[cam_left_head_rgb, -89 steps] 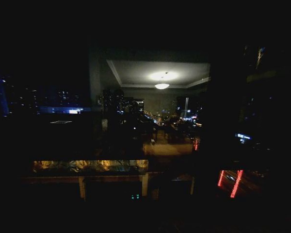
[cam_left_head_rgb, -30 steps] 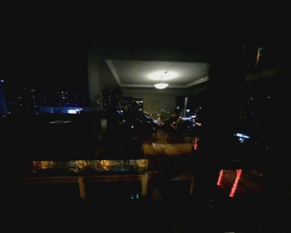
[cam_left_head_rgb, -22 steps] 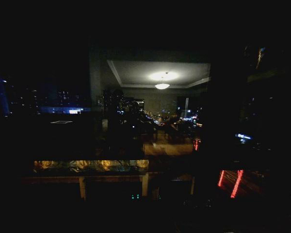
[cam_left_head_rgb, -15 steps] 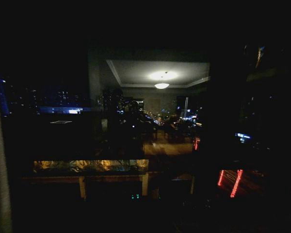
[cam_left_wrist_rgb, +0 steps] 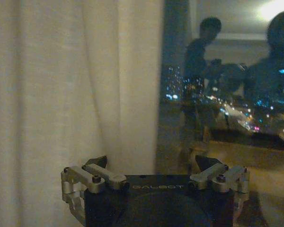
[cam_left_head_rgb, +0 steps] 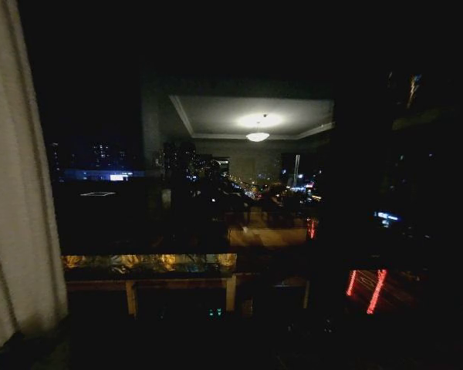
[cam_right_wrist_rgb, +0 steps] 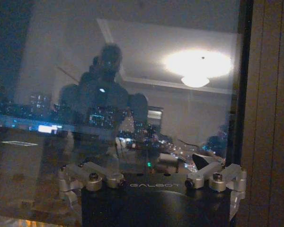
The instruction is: Open the curtains by pulling them apart, changing their state from closed to fully open.
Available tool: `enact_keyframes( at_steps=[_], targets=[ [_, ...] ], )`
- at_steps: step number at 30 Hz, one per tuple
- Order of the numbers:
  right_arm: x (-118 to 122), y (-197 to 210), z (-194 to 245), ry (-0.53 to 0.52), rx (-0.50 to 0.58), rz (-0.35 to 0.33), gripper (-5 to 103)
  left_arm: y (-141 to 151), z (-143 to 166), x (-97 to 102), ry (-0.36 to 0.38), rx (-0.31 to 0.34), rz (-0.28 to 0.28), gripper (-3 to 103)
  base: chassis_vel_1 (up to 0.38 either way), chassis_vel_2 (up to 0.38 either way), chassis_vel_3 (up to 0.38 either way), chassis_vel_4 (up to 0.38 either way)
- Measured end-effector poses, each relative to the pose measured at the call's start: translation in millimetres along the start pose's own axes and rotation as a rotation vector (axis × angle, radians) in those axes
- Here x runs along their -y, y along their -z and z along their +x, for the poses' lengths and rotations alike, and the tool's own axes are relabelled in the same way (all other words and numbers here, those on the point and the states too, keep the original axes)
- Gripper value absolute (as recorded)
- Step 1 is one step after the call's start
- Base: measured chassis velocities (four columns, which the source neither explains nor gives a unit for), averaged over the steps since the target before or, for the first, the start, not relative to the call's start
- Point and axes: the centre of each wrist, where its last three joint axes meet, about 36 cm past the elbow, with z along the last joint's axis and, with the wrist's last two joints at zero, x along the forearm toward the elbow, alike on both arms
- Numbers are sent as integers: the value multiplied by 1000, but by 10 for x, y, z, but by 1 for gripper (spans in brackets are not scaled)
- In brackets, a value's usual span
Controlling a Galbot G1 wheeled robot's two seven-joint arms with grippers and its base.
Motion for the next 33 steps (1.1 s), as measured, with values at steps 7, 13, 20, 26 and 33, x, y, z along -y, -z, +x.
enact_keyframes(
  at_steps=[7, 13, 20, 26, 33],
  targets=[
    [-48, -30, 125, 12, -15, 0, 100, -125, 252, 311, 25, -27, 18, 100, 0, 0, 0, 0],
    [-107, -115, 261, 23, -46, -22, 100, -144, 417, 461, 21, -24, 14, 100, 0, 0, 0, 0],
    [-206, -187, 313, 55, -72, -43, 100, -114, 420, 559, -125, 83, -21, 100, 0, 0, 0, 0],
    [-258, -195, 320, 78, -77, -49, 100, -117, 444, 656, -181, 29, -20, 100, 0, 0, 0, 0],
    [-237, -223, 384, 73, -97, -45, 100, -235, 464, 589, -144, -32, -35, 100, 0, 0, 0, 0]
  ],
)
